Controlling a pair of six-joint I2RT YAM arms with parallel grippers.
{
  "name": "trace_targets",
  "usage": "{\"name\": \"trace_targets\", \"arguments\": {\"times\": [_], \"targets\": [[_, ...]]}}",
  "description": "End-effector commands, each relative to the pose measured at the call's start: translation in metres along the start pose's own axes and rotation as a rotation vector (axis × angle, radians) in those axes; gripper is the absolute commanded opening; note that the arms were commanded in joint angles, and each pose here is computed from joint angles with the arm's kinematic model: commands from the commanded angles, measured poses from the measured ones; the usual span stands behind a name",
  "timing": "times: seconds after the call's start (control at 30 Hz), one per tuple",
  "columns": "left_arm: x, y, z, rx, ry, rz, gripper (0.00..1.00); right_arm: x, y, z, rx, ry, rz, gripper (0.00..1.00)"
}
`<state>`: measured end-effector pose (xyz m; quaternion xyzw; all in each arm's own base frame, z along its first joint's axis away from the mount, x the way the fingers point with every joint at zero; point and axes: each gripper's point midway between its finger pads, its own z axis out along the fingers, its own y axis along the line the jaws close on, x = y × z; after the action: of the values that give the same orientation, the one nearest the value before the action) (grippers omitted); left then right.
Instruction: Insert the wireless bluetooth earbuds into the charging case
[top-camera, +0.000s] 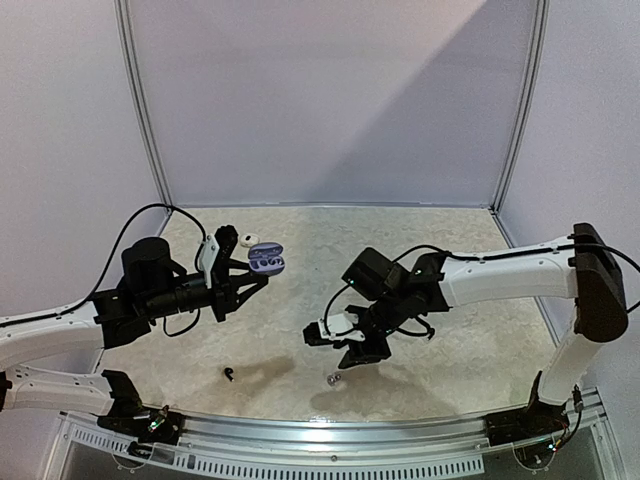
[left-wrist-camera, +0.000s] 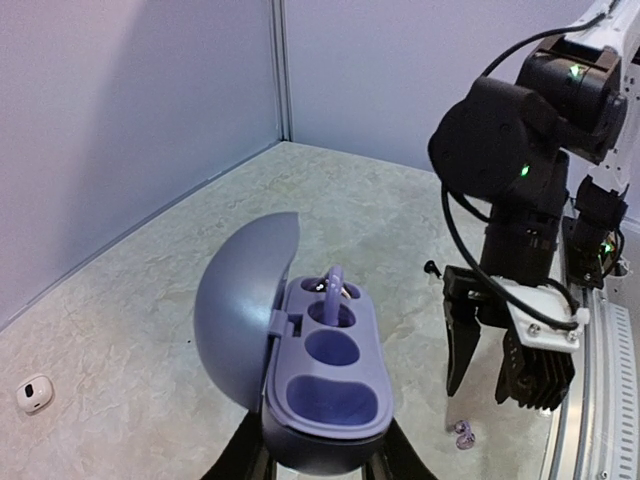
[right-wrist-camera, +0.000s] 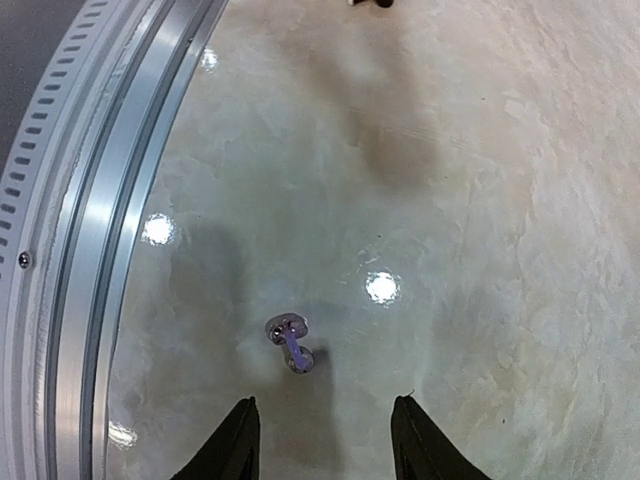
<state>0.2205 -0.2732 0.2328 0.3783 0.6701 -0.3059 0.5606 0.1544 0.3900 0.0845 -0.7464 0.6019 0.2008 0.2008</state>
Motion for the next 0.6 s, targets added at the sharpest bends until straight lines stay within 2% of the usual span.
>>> {"name": "trace_targets", "arguments": {"times": [0.0,0.1,0.57], "targets": [[-0.002,0.002,-0.003,-0.003,-0.007,0.016,0.00,0.008,0.015,0.013,-0.156,0.025,-0.075,0.45],[0.000,0.002,-0.004,-0.004,-0.002,0.019,0.00,0.015,0.016,0.021,-0.188,0.060,-0.098,0.43],[0.000,0.003,-0.004,-0.009,-0.005,0.030,0.00,0.016,0.002,0.046,-0.172,0.073,-0.111,0.34]]}}
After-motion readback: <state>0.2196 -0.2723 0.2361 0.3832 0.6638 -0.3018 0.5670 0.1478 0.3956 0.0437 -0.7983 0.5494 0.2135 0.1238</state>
